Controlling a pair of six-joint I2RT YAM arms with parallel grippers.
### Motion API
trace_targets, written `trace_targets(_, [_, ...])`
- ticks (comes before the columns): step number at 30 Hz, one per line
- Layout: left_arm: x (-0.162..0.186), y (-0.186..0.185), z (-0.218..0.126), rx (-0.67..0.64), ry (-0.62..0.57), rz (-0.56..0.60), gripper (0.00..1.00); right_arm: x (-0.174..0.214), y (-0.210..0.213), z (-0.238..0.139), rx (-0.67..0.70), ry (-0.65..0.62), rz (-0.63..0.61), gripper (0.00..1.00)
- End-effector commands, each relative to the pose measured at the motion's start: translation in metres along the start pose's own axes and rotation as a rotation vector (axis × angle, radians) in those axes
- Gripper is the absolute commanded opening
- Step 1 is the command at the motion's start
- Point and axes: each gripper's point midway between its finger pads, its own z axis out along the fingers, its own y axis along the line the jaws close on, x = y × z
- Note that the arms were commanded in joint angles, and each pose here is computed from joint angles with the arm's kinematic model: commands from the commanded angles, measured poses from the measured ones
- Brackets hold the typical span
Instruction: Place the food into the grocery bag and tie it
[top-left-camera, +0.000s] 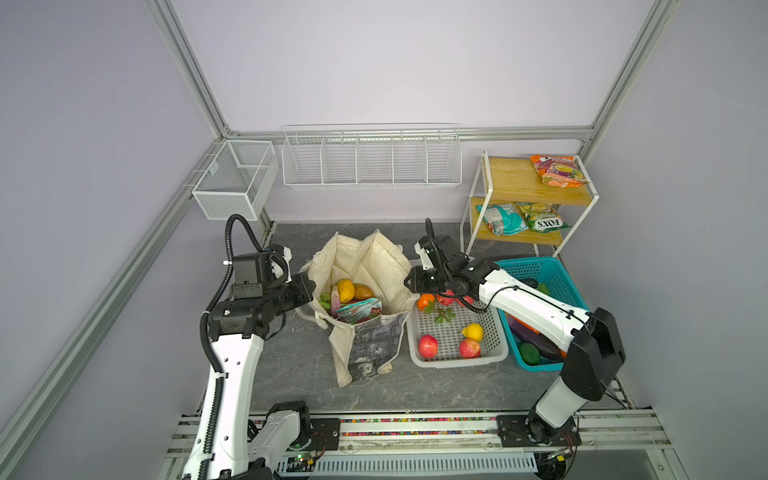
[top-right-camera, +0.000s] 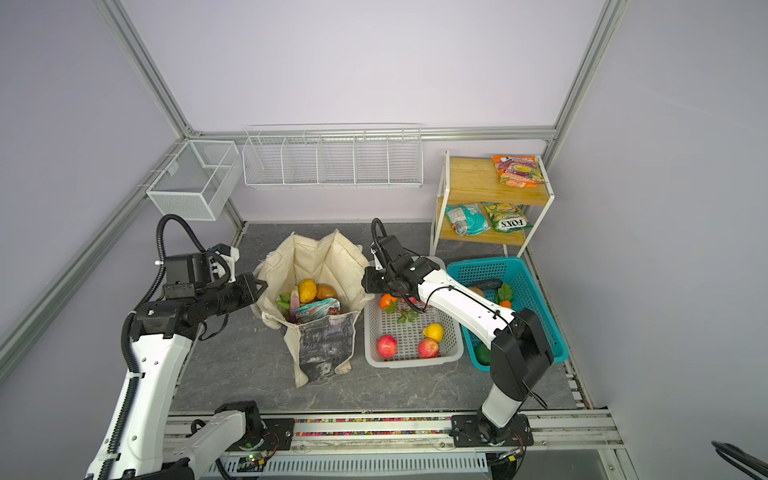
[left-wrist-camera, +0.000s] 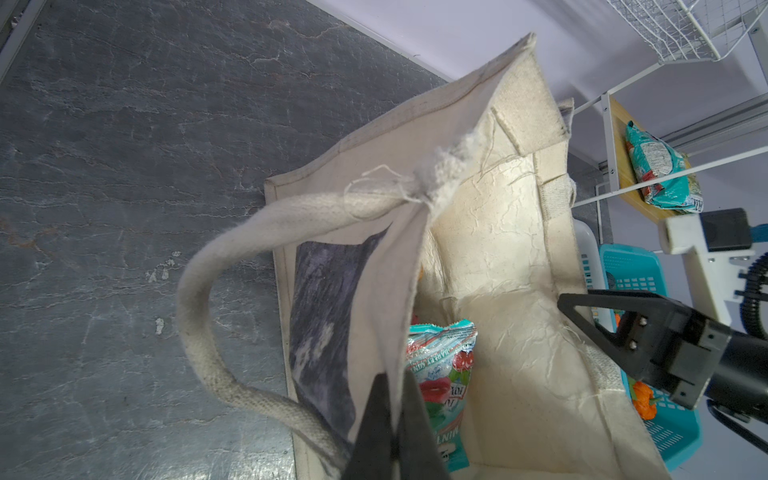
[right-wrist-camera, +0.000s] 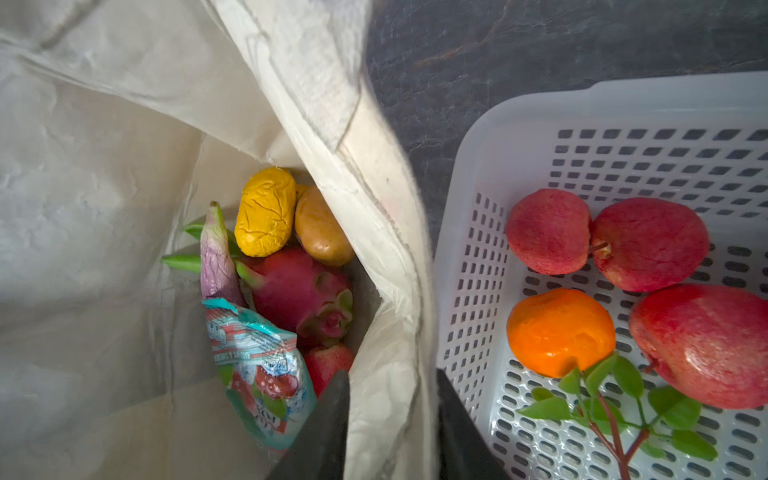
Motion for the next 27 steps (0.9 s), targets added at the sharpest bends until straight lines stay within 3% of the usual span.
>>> trace_targets(1, [-0.01, -0.009, -0.005, 0.041, -0.042, 0.012, 0.0, -0.003, 0.026, -0.005, -0.065, -0.008, -0.021, 0.16])
trace_targets(3, [-0.013, -0.013, -0.008, 0.054, -0.049, 0.012, 0.0, -0.005, 0.037, -0.012, -0.071, -0.015, -0.041, 0.07])
trace_targets(9, [-0.025, -0.027, -0.017, 0.094, -0.07, 0.018, 0.0, -0.014, 0.081, -0.055, -0.051, -0.094, -0.154, 0.07])
trace_targets(15, [-0.038, -0.04, -0.016, 0.151, -0.085, 0.004, 0.0, -0.021, 0.102, -0.094, -0.065, -0.168, -0.184, 0.07])
trace_targets(27, [-0.026, -0.044, 0.021, 0.164, -0.015, -0.008, 0.0, -0.004, 0.074, -0.081, 0.029, -0.141, -0.178, 0.07])
